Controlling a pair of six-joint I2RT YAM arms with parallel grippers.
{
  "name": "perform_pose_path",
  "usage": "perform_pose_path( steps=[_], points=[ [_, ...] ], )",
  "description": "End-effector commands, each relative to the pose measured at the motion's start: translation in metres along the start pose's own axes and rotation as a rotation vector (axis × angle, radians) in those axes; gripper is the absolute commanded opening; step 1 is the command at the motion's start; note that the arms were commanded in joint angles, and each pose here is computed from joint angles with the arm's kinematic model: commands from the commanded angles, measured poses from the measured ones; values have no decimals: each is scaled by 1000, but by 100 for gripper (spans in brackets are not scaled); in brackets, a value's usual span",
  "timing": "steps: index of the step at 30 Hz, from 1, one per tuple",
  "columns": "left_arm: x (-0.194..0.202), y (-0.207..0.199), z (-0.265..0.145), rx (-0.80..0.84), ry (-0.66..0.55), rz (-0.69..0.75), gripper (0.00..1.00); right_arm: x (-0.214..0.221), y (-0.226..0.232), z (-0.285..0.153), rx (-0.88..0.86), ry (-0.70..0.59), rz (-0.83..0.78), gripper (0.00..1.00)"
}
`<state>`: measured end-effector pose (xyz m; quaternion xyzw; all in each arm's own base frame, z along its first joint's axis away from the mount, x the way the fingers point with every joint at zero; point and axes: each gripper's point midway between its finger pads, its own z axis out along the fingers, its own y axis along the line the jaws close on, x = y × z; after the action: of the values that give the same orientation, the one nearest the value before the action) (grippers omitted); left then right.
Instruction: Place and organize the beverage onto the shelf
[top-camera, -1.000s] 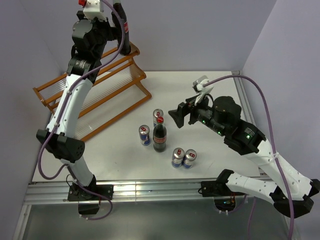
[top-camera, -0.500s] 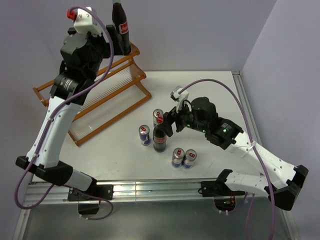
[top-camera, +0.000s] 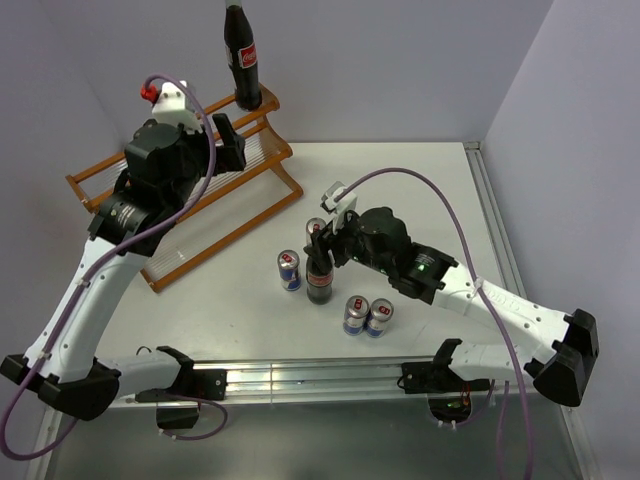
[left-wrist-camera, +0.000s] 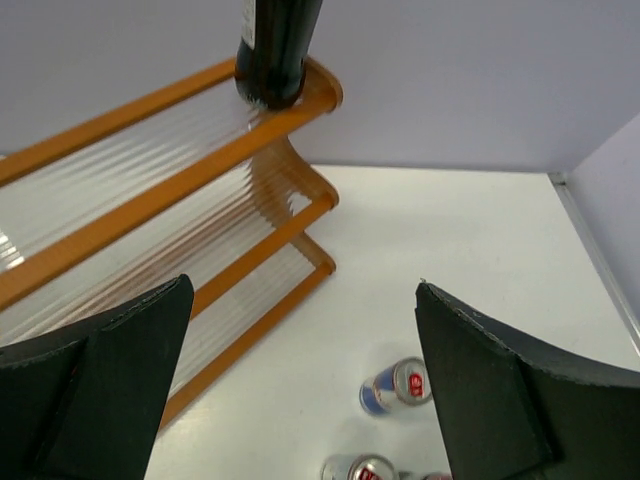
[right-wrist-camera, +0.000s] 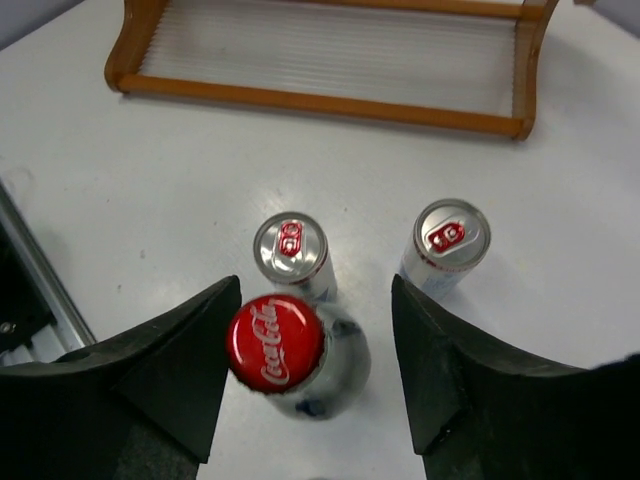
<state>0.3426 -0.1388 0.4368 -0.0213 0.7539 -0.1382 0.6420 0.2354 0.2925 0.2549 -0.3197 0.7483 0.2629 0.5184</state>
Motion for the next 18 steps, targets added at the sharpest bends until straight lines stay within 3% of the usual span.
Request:
perform_pose_path(
  steps=[1, 5, 6, 8, 10, 18],
  points=[
    [3, -4, -15, 39, -17, -21, 99, -28, -1, 11, 14, -128, -22, 67],
    [16, 1, -24, 28, -2, -7, 100, -33, -2, 16, 21, -167, -21, 43],
    [19, 2, -25, 21, 5, 1, 99, -33, -2, 18, 22, -169, -21, 30],
    [20, 3, -28, 17, 8, 5, 100, -38, -1, 18, 17, -176, -21, 19],
    [25, 3, -29, 20, 17, 7, 100, -46, 2, 17, 1, -195, -22, 1],
    [44, -13, -31, 123, 21, -26, 99, -108, 1, -4, 17, -345, -84, 0]
  ],
)
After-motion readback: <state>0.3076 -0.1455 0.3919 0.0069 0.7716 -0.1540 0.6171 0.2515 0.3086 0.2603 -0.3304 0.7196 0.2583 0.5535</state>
